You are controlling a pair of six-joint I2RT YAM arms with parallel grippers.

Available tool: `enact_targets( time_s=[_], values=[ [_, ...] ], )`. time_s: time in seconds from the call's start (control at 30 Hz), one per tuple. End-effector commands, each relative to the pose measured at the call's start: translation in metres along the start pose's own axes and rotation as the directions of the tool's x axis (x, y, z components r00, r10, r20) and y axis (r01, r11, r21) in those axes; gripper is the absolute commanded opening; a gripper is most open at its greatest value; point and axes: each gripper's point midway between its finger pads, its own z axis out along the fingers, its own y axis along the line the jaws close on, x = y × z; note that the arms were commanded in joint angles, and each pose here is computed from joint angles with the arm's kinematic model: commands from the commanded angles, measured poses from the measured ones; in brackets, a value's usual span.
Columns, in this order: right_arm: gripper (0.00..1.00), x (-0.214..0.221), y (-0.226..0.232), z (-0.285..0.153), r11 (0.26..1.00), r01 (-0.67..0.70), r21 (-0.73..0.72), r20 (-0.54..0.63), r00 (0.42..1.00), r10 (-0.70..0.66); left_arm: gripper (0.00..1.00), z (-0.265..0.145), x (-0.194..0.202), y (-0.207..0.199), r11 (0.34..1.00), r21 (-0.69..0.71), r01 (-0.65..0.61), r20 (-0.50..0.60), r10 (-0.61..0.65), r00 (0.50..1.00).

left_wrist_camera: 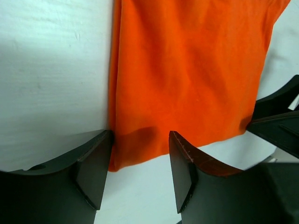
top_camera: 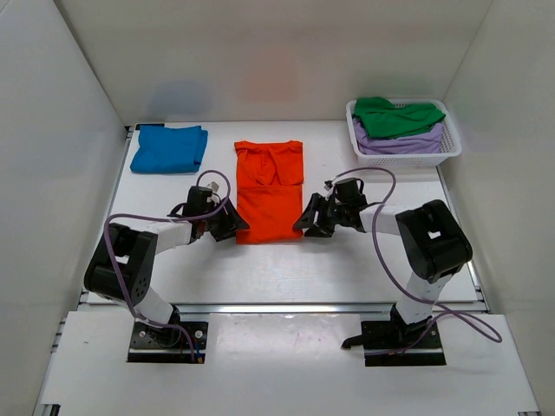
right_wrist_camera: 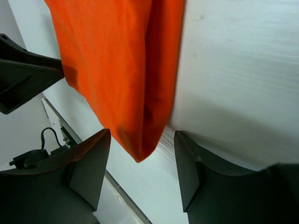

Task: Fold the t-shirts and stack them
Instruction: Grab one side of the 2/3 rectangular tshirt with both arms

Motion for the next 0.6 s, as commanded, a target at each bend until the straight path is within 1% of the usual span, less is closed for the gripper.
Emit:
enact_targets(
  time_s=[0.0,0.13,0.2,0.23,0.33,0.37,0.4,0.43,0.47,0.5,0.53,0.57],
  values=[
    [0.54,0.006,0.010,0.009,0.999,-0.016,-0.041,-0.002,1.000,0.016,0.63,-0.004,0.023,0.009,0.996,-0.035,0.084,-0.040,-0.085,0.996],
    [0.53,0.016,0.013,0.009,0.998,-0.054,-0.030,0.001,0.999,0.054,0.63,-0.010,0.031,0.013,0.991,-0.078,0.105,-0.016,-0.106,0.994],
    [0.54,0.018,0.010,0.008,0.997,-0.072,-0.019,0.015,0.997,0.072,0.63,-0.016,0.031,0.015,0.988,-0.081,0.135,0.013,-0.134,0.991],
    [0.54,0.020,0.011,0.008,0.997,-0.074,-0.025,0.011,0.997,0.075,0.63,-0.016,0.035,0.015,0.989,-0.080,0.125,0.010,-0.125,0.992],
    [0.53,0.018,0.013,0.012,0.996,-0.087,-0.028,0.022,0.996,0.087,0.63,-0.016,0.034,0.012,0.985,-0.072,0.159,0.028,-0.158,0.987],
    [0.52,0.017,0.008,0.016,0.997,-0.082,-0.008,0.027,0.996,0.082,0.63,-0.015,0.033,0.012,0.983,-0.076,0.165,0.035,-0.163,0.986],
    [0.47,0.016,0.011,0.016,0.996,-0.084,-0.009,0.030,0.996,0.084,0.62,-0.014,0.034,0.011,0.982,-0.077,0.172,0.033,-0.170,0.985],
    [0.26,0.016,0.008,0.018,0.997,-0.077,-0.007,0.028,0.997,0.077,0.58,-0.013,0.032,0.009,0.981,-0.075,0.177,0.034,-0.175,0.984],
    [0.15,0.016,0.006,0.018,0.995,-0.096,-0.003,0.030,0.995,0.096,0.49,-0.013,0.033,0.005,0.981,-0.066,0.182,0.029,-0.180,0.983],
    [0.05,0.016,0.006,0.018,0.995,-0.098,-0.003,0.030,0.995,0.098,0.48,-0.014,0.037,0.004,0.980,-0.064,0.187,0.016,-0.186,0.982],
    [0.01,0.015,0.007,0.017,0.995,-0.096,-0.005,0.039,0.995,0.096,0.50,-0.016,0.037,0.003,0.979,-0.059,0.193,0.020,-0.192,0.981],
    [0.00,0.016,0.007,0.016,0.996,-0.093,-0.001,0.041,0.995,0.093,0.51,-0.016,0.035,0.003,0.979,-0.062,0.194,0.027,-0.193,0.981]
  ],
)
